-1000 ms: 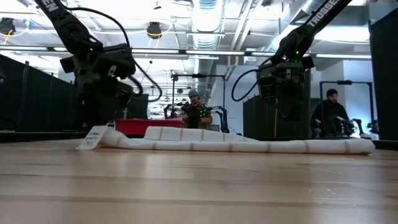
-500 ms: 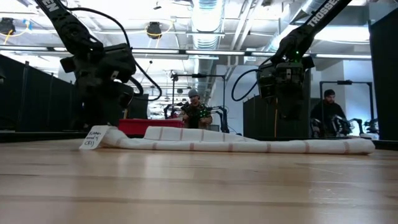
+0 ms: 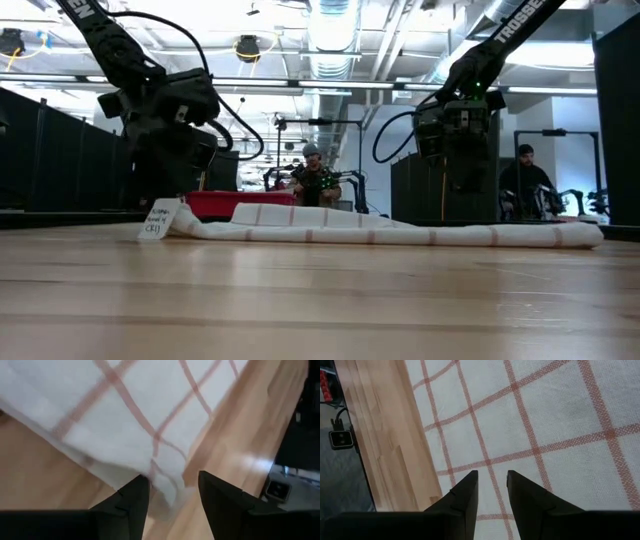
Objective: Roll towel
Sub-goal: Fold the white striped towel
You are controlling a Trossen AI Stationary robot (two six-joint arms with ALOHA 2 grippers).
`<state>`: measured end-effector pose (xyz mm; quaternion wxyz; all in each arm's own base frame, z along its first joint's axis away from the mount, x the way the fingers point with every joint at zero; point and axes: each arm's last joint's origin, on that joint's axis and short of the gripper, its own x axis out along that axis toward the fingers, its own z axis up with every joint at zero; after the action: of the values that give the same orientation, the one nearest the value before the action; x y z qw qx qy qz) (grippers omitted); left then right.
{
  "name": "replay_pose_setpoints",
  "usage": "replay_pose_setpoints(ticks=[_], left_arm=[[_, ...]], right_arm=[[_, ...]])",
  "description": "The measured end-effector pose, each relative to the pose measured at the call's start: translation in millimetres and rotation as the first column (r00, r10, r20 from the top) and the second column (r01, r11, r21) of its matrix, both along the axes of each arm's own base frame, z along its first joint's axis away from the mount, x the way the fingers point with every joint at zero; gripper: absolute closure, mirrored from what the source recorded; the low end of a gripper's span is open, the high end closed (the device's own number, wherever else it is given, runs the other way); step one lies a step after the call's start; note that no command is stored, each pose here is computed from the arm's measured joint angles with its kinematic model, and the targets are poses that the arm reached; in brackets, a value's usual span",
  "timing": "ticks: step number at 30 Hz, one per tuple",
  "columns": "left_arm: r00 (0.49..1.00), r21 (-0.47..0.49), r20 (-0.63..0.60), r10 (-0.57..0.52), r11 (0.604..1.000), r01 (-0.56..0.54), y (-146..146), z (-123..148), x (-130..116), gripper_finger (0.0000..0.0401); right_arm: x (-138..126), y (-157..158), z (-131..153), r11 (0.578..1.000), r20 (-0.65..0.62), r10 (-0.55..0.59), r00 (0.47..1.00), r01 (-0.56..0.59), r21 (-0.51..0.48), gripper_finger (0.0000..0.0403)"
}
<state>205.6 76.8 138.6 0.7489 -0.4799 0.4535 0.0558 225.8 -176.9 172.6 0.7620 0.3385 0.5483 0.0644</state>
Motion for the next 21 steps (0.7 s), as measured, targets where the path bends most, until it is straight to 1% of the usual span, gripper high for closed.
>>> replay_pose_setpoints(ticks=[4,6,9,14,19,21], left_arm=[[1.0,0.008,0.014,0.005,1.0,-0.006,0.7,0.8,1.4,0.0246],[1.0,0.019,0.013,-0.002,1.0,0.001,0.5,0.6,1.3,0.0246],[1.0,0.059,0.005,-0.014,0.998,0.014,-2.2,0.1,2.6,0.0253],[1.0,0.084,0.003,-0.025,0.996,0.024,-4.3,-0.1,3.6,0.0319],[0.999,0.103,0.001,-0.032,0.994,0.032,-5.8,-0.2,4.4,0.0389],[0.999,0.107,0.0,-0.038,0.994,0.038,-6.1,-0.4,4.3,0.0398]], right_arm=[[3.2,-1.5,-0.1,1.0,0.023,-0.003,1.0,0.004,-0.024,0.031],[6.4,-3.4,-0.2,0.998,0.034,-0.018,0.999,0.019,-0.052,0.031],[11.5,-5.5,-0.5,0.993,0.039,-0.037,0.999,0.041,-0.108,0.031],[17.5,-9.6,-0.8,0.974,0.028,-0.072,0.997,0.076,-0.214,0.031],[22.5,-13.7,-0.4,0.945,0.028,-0.109,0.994,0.112,-0.307,0.031],[23.6,-15.5,-0.5,0.923,0.012,-0.123,0.992,0.119,-0.365,0.031]])
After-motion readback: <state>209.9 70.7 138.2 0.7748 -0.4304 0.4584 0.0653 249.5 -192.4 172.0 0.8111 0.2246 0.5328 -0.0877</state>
